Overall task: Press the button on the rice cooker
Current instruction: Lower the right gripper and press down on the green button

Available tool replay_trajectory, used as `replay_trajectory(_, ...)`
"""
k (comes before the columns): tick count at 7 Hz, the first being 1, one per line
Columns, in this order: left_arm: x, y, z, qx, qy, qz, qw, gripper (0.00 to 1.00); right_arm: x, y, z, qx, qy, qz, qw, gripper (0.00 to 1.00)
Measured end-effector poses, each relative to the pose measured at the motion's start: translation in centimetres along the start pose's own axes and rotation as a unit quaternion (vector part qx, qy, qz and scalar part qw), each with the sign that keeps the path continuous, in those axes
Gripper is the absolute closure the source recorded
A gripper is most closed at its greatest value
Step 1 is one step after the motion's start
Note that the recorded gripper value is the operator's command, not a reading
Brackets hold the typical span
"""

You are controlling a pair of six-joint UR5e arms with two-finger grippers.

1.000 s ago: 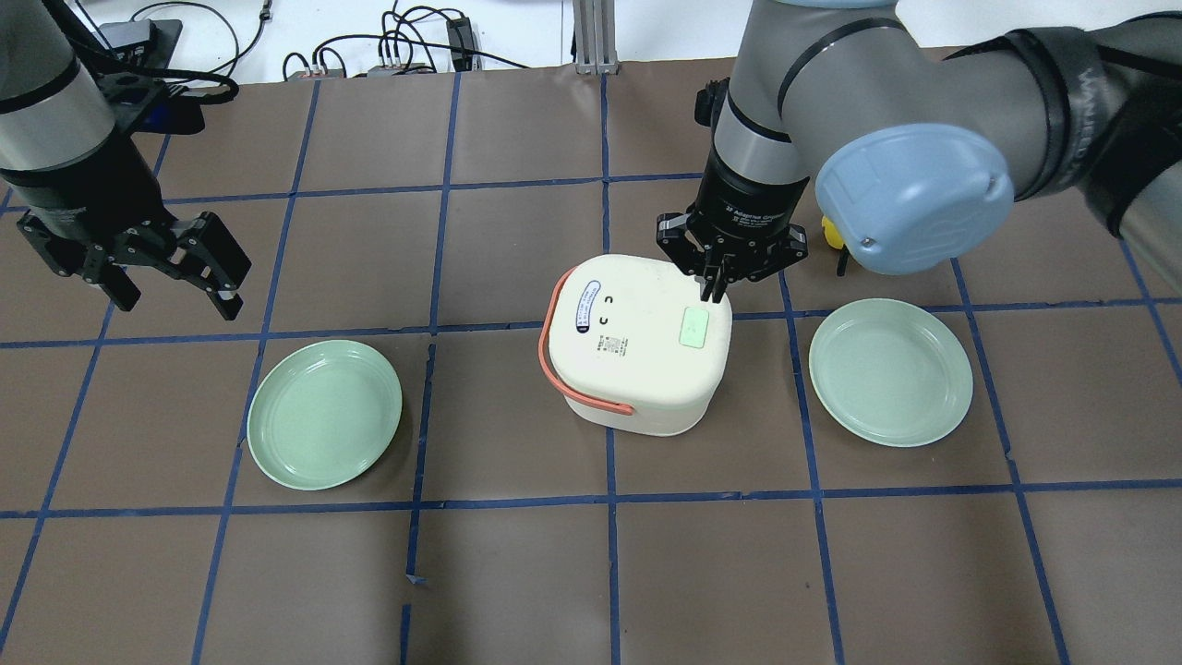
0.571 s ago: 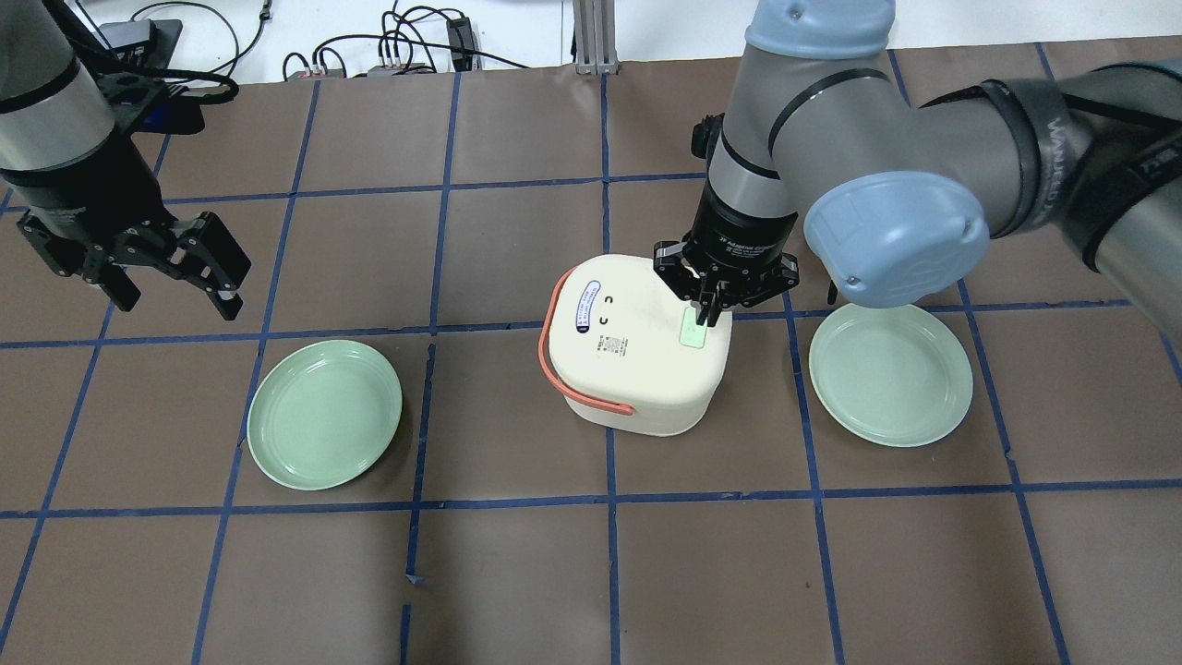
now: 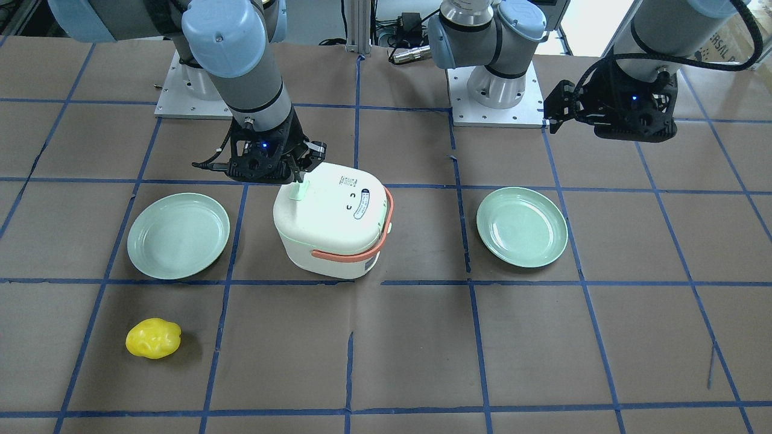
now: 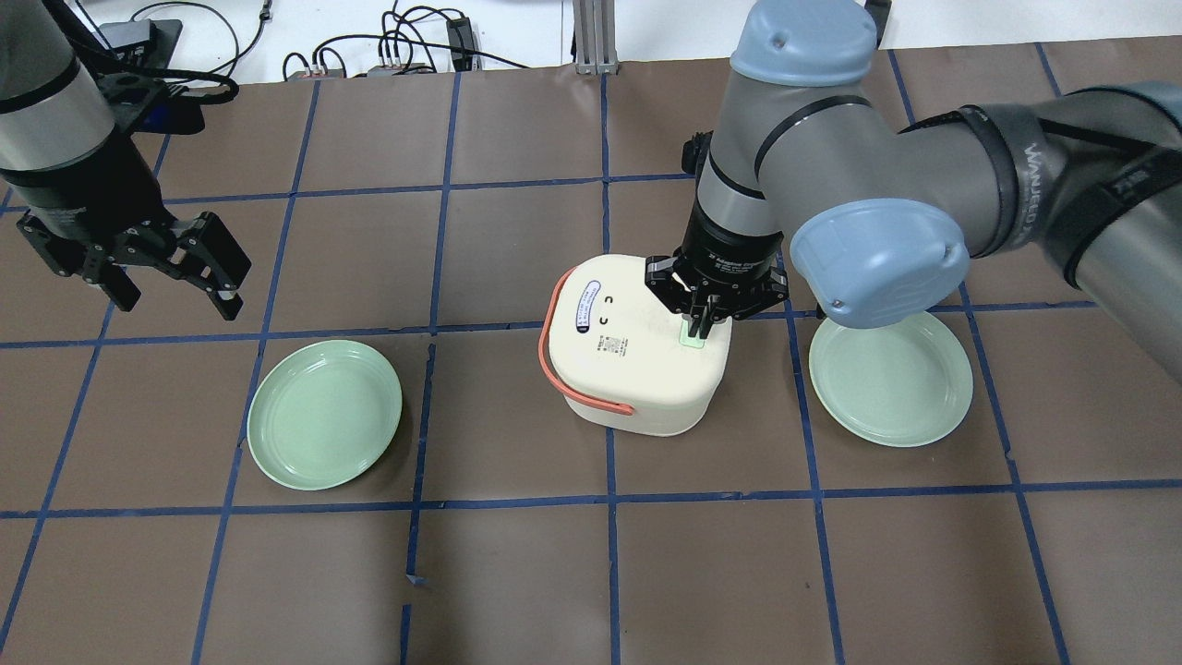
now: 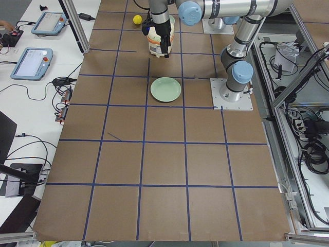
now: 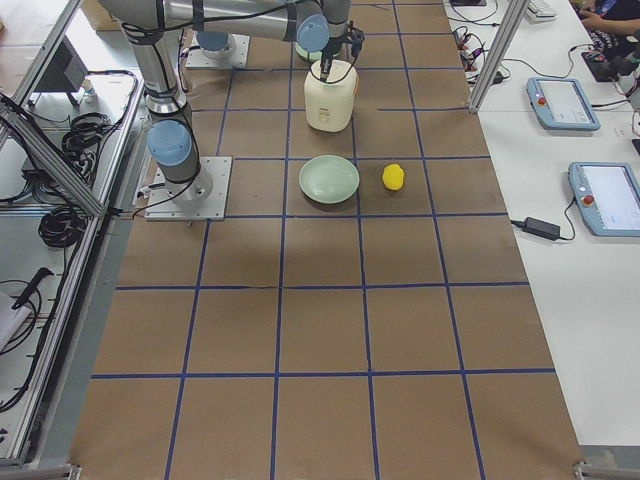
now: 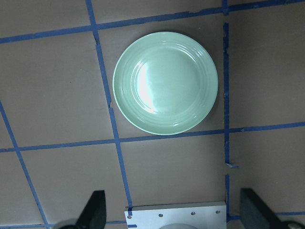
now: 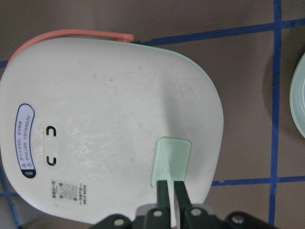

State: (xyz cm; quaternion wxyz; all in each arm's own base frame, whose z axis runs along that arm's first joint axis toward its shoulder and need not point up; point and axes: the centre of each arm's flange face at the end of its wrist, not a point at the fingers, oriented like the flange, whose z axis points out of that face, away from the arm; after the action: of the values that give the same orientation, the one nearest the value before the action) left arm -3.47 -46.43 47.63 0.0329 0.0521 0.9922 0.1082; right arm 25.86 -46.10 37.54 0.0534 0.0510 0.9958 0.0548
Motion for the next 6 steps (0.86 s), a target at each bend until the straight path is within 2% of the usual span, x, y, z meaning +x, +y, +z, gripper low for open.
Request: replay_trajectory(6, 0.0, 0.0, 0.0, 0.000, 0.000, 0.000, 1.0000, 0.00, 0.2, 0.3, 1.7, 0.004, 0.000, -0.004, 1.0000, 0.83)
